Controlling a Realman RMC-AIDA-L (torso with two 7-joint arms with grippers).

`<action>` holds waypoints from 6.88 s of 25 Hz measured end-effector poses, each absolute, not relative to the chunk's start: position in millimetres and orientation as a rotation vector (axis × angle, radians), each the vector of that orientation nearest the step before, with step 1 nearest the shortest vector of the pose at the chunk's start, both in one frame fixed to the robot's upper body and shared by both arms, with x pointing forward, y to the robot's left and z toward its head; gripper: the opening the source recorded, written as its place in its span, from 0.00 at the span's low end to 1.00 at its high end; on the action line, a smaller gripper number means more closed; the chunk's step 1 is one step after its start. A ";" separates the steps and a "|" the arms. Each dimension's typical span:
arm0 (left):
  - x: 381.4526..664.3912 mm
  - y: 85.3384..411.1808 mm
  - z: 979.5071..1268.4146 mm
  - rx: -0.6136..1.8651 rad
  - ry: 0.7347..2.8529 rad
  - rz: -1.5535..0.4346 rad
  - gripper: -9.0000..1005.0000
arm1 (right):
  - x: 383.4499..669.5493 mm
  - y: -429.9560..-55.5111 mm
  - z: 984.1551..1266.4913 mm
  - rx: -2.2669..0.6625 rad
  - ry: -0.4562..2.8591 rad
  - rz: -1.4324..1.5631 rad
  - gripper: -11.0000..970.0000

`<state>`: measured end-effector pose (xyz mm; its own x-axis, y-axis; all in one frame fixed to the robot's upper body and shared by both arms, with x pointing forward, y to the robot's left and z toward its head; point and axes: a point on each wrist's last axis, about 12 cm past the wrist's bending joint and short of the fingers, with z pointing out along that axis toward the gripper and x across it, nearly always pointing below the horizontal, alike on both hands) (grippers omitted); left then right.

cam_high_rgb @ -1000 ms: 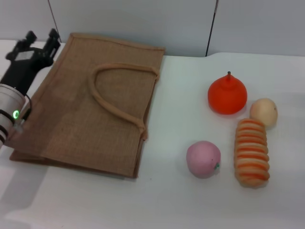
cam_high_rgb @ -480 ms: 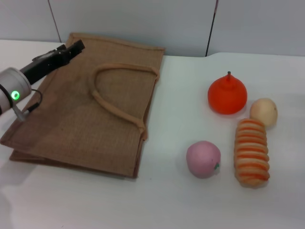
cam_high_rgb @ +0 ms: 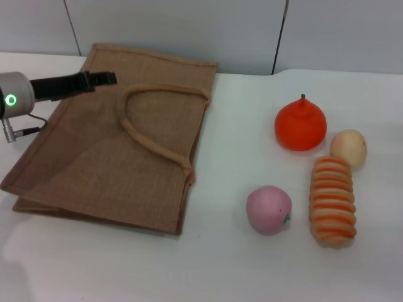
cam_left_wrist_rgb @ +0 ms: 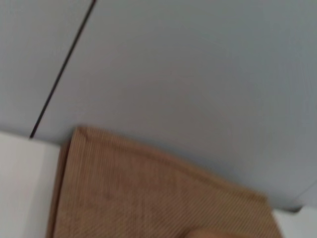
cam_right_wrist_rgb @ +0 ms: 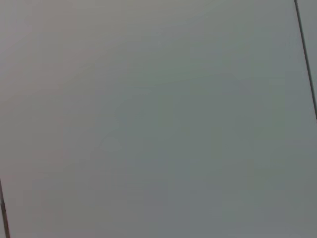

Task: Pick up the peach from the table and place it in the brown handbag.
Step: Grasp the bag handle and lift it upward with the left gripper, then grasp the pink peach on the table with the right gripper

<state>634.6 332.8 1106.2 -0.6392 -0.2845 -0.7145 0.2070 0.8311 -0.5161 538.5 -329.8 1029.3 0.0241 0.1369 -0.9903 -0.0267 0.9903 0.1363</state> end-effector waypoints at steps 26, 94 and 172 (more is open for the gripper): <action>661.6 286.4 1115.6 0.259 2.374 -0.414 0.66 | 538.8 -329.8 1029.6 0.091 1.540 0.126 0.86; 637.0 310.9 1104.4 0.082 1.973 -0.681 0.14 | 550.5 -256.6 1042.5 -0.690 1.539 0.568 0.86; 591.0 308.0 1134.0 0.298 1.555 -1.059 0.13 | 564.9 -225.9 1065.1 -1.205 1.579 0.820 0.41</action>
